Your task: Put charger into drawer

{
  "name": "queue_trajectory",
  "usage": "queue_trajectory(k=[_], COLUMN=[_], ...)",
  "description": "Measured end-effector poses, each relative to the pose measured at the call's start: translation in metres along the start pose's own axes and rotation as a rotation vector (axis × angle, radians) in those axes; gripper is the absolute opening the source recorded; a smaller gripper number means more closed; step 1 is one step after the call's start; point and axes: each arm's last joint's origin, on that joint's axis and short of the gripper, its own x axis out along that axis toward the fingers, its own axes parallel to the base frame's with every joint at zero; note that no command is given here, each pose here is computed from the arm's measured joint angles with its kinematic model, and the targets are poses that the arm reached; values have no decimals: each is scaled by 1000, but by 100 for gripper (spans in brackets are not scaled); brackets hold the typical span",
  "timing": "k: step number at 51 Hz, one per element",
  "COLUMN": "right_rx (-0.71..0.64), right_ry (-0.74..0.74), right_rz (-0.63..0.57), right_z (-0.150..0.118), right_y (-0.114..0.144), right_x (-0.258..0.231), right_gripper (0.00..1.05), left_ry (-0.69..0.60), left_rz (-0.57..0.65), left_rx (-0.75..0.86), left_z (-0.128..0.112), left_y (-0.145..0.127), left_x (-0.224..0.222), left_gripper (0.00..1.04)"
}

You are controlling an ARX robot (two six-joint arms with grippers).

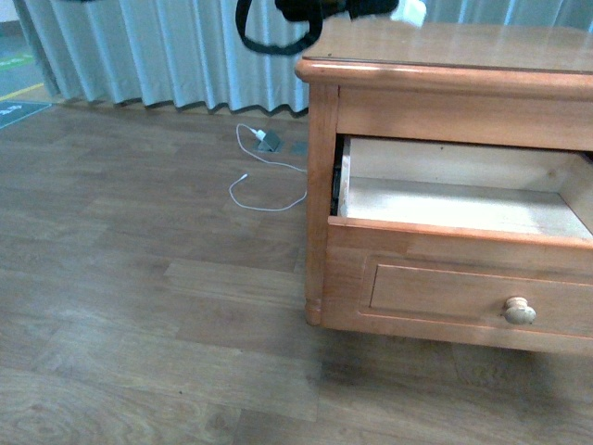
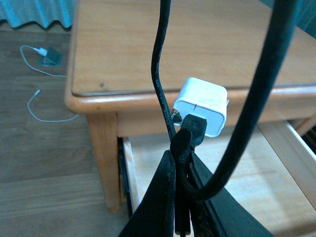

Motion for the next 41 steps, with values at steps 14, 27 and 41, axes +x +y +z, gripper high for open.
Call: queue_trajectory(k=[14,27,41], right_rx=[0,0,0], right_ry=[0,0,0], right_rz=[0,0,0], right_z=[0,0,0], right_y=[0,0,0], right_x=[0,0,0], right_gripper=[97,97,97], left_ry=[128,232,247], left_rz=[-75,-62,-30], left_rx=[-21,-52,-53], left_z=[-41,-87,-104], left_y=[-13,-33,-44], left_x=[4,54,78], left_gripper=[7,7,33])
